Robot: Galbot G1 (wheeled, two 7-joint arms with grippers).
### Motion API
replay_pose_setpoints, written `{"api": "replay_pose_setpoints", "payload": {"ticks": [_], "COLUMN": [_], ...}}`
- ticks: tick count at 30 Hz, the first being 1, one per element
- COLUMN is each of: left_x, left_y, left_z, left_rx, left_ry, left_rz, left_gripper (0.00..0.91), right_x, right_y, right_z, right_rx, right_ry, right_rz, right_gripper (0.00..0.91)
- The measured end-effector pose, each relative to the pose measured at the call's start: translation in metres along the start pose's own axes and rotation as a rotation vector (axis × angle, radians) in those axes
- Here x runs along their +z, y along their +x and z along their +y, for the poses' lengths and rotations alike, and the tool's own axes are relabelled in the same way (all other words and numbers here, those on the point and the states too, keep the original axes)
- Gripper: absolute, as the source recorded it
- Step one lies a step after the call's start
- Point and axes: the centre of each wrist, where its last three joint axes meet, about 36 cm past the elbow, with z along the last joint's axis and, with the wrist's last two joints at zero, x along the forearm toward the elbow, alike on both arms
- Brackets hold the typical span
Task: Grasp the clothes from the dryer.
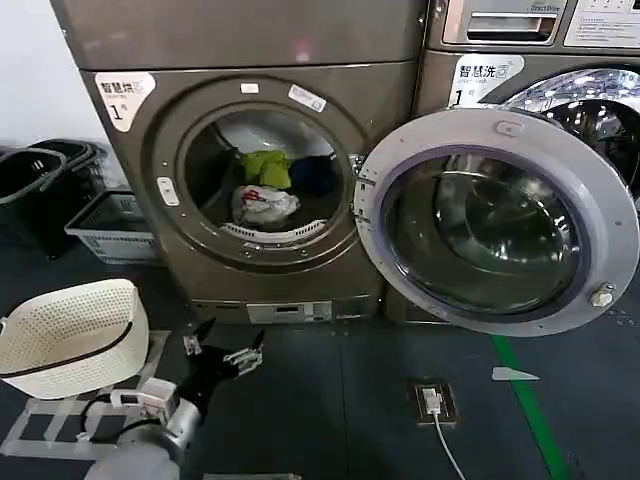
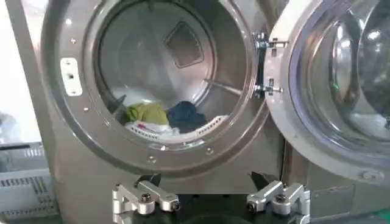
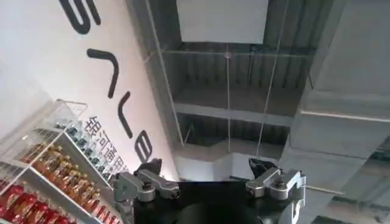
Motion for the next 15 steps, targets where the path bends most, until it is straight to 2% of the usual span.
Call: {"api": "replay_pose_setpoints", "payload": {"ticks": [15], "left_x": [-0.0050], "left_y": [-0.0005], "left_z": [-0.0018], "left_rx": [0.015], "left_ry": [-0.003], "left_rz": [-0.020], "left_gripper": [0.907], "right_x": [-0.0047], "right_y": [0.0010], "right_z": [-0.0068], "right_rx": [-0.002], "right_ry": [0.003], "right_rz": [-0.016], "right_gripper": [0.907]}}
